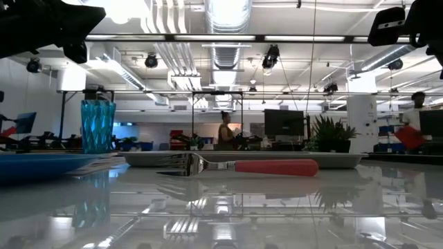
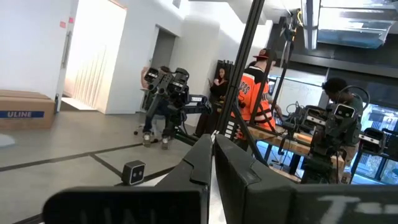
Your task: Pick and place plate/cup/fork/spoon on tray
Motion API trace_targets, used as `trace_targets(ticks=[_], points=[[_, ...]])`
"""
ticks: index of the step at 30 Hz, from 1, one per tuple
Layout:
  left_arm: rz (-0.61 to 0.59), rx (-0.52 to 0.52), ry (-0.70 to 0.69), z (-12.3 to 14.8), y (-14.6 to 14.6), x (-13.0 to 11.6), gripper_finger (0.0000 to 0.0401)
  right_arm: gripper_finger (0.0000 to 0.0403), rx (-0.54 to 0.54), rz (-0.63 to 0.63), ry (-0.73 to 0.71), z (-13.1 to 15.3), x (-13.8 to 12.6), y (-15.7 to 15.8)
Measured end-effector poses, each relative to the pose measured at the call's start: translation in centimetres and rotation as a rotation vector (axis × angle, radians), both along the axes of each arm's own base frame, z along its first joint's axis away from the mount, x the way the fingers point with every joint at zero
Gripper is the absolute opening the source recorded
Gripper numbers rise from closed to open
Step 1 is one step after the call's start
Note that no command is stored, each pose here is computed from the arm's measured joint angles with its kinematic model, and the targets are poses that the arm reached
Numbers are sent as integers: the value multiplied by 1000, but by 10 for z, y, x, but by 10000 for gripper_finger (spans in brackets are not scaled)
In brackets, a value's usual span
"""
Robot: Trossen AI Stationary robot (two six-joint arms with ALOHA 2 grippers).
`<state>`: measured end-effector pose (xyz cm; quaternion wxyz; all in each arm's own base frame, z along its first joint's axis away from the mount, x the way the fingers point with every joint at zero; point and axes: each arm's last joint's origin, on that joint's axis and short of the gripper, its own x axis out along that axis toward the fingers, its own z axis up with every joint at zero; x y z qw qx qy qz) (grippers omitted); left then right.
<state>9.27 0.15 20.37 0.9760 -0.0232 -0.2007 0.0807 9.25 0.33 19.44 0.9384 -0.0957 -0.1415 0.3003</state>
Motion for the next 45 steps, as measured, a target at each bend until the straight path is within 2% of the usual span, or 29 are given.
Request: trace_targets(ticks=[30,34,36,42,45], points=[[0,0,0,0,0,0,0,9,0,-1,-1,0,0,0],[0,0,0,0,0,0,0,9,-11,-44,-51,3,0,-1],[0,0,0,0,0,0,0,9,27,-34,-23,3,0,-1],[-4,-7,-2,0,0,0,0,9,274,36,158,3,0,-1],[-37,-85,-16,0,0,0,0,9,385,68,240,3,0,-1]])
